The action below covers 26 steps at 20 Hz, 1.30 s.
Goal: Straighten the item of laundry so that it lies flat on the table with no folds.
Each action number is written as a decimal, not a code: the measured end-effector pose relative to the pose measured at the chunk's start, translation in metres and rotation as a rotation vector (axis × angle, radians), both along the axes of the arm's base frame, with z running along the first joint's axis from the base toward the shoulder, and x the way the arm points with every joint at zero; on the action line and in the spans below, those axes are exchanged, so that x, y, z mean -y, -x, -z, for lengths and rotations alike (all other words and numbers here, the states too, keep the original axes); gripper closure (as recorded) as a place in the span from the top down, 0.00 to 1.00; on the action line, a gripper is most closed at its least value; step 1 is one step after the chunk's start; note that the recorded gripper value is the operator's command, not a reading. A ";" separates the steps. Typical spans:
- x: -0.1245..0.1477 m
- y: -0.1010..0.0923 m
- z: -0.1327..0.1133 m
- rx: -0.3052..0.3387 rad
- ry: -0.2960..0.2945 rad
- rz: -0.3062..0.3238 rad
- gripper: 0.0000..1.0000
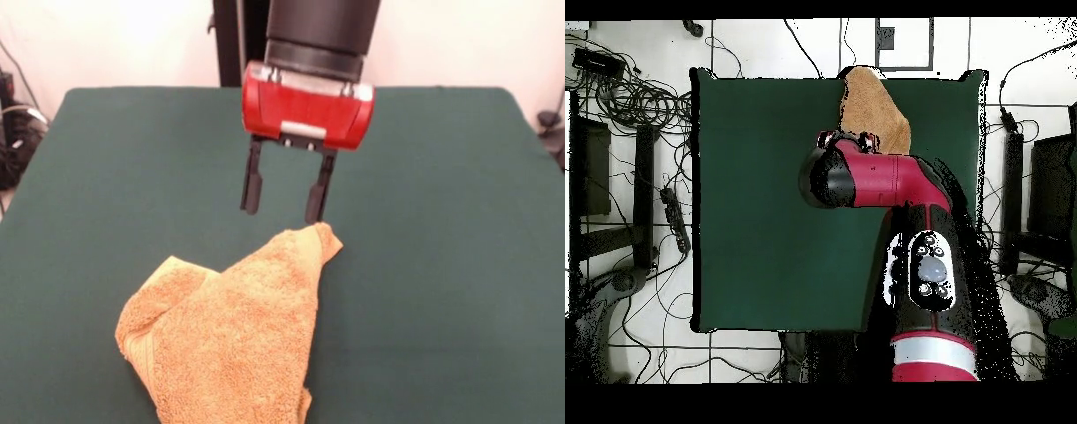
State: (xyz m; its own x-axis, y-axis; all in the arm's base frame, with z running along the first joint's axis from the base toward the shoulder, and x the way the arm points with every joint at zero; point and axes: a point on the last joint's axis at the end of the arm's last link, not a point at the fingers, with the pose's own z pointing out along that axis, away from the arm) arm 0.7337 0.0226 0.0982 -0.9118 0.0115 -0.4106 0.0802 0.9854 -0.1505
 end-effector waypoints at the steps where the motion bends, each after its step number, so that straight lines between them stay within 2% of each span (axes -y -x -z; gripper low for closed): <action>1: 0.000 0.002 0.009 -0.006 -0.002 -0.001 1.00; 4: -0.001 0.010 0.033 -0.030 -0.008 -0.002 1.00; 8: -0.001 0.018 0.051 -0.056 -0.011 -0.003 1.00; 11: 0.001 0.031 0.073 -0.095 -0.005 0.002 1.00; 26: -0.020 0.068 0.118 -0.191 -0.035 0.027 1.00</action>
State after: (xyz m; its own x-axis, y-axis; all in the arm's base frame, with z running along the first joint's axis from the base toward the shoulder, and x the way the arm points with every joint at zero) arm 0.6660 0.0428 -0.0199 -0.9723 0.0480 -0.2288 0.0797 0.9881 -0.1314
